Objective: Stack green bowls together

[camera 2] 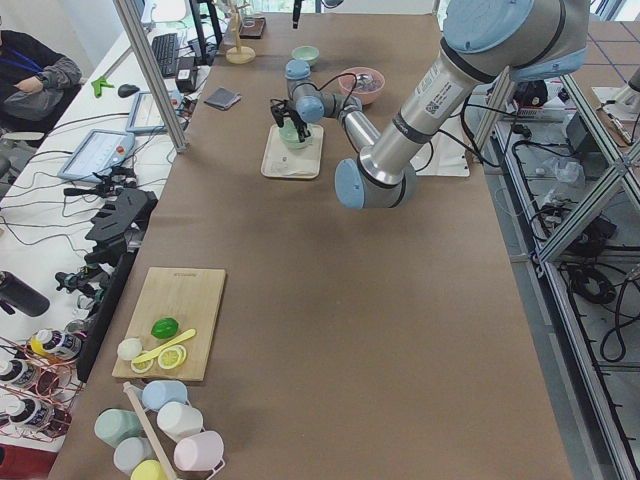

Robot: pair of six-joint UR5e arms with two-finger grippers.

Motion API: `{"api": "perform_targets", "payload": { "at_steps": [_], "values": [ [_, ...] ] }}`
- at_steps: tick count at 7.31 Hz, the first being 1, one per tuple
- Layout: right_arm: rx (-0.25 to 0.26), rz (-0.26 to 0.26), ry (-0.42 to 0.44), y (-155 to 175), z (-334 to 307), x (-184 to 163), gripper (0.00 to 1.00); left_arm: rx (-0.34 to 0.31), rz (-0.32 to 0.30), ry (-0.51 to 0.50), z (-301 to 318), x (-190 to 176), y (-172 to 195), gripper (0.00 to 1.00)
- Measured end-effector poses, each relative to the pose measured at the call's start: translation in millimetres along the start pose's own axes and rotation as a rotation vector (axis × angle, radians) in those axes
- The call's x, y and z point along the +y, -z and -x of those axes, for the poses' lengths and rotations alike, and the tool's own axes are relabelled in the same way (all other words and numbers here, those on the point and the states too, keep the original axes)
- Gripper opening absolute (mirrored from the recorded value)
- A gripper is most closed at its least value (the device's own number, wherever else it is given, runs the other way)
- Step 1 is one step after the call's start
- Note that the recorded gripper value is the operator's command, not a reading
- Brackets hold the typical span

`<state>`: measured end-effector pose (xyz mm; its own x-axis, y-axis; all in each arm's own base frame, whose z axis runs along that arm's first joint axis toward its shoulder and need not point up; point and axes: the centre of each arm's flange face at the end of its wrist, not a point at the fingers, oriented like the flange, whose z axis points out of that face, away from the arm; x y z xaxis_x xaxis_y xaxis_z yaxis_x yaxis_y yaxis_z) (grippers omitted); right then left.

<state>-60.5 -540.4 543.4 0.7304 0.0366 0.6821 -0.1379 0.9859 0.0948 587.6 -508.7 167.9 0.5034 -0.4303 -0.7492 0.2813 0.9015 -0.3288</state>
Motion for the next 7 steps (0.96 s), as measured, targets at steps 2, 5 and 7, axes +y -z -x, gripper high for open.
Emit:
{"api": "perform_targets", "payload": {
  "at_steps": [2,5,7],
  "values": [
    [0.0,0.0,0.0,0,0,0,1.0,0.044,-0.013,-0.022,2,-2,3,0.98],
    [0.01,0.01,-0.006,-7,-5,0,1.0,0.111,0.026,-0.046,34,-33,56,0.98],
    [0.015,0.018,-0.003,-13,-7,4,1.0,0.082,0.044,-0.15,112,-65,102,0.98]
  ]
}}
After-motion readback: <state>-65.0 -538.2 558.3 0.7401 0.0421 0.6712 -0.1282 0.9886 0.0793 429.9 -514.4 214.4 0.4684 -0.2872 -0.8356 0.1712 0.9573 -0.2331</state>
